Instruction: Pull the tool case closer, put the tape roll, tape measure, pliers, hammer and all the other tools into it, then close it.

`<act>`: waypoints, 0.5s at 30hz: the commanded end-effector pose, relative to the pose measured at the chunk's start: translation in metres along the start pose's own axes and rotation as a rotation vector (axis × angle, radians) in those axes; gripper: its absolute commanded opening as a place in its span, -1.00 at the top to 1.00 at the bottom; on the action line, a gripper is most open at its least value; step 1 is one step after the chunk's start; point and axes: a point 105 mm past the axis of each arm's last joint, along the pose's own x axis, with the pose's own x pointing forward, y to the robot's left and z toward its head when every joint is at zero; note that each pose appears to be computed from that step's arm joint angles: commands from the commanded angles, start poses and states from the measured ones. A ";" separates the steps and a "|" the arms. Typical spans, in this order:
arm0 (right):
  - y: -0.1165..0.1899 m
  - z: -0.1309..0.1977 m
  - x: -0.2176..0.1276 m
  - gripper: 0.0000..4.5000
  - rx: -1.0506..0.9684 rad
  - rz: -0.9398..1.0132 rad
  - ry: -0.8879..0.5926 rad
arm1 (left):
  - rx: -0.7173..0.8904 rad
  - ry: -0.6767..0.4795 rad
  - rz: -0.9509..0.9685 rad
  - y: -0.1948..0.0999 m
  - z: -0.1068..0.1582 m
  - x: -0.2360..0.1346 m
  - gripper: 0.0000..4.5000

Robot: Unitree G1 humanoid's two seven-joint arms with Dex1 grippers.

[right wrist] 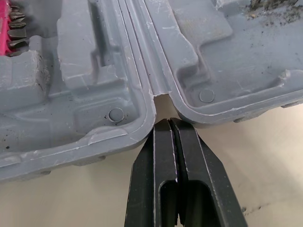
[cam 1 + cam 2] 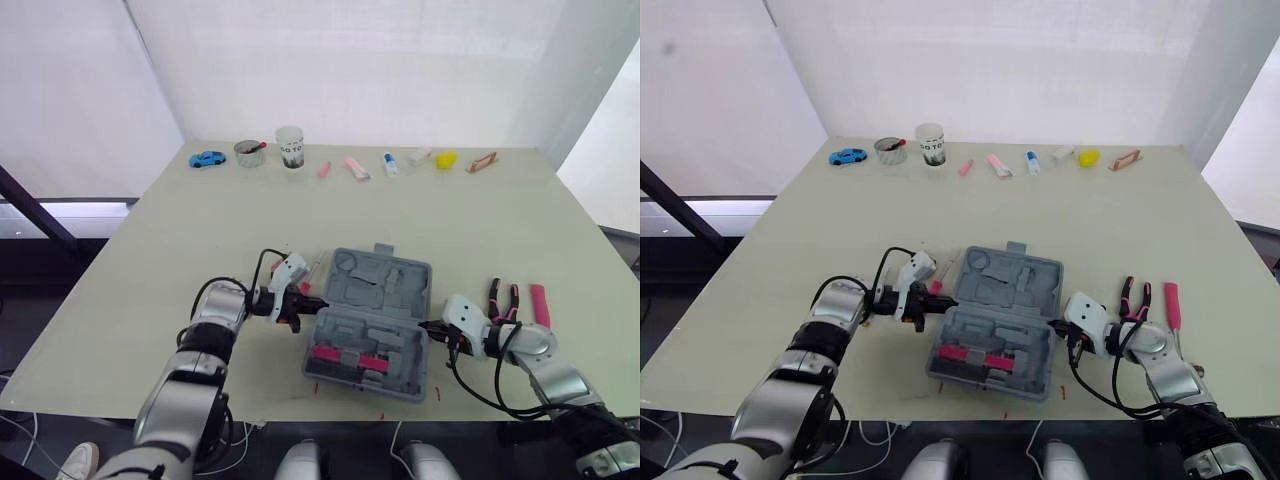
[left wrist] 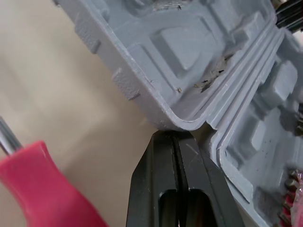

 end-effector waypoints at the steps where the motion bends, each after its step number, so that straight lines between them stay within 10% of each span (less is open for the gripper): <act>1: 0.000 0.014 -0.004 1.00 -0.029 0.004 -0.051 | -0.013 0.018 -0.044 -0.021 -0.011 0.007 0.97; 15: 0.018 0.011 -0.008 1.00 0.004 0.053 -0.046 | 0.021 0.132 -0.082 -0.046 -0.039 0.002 0.97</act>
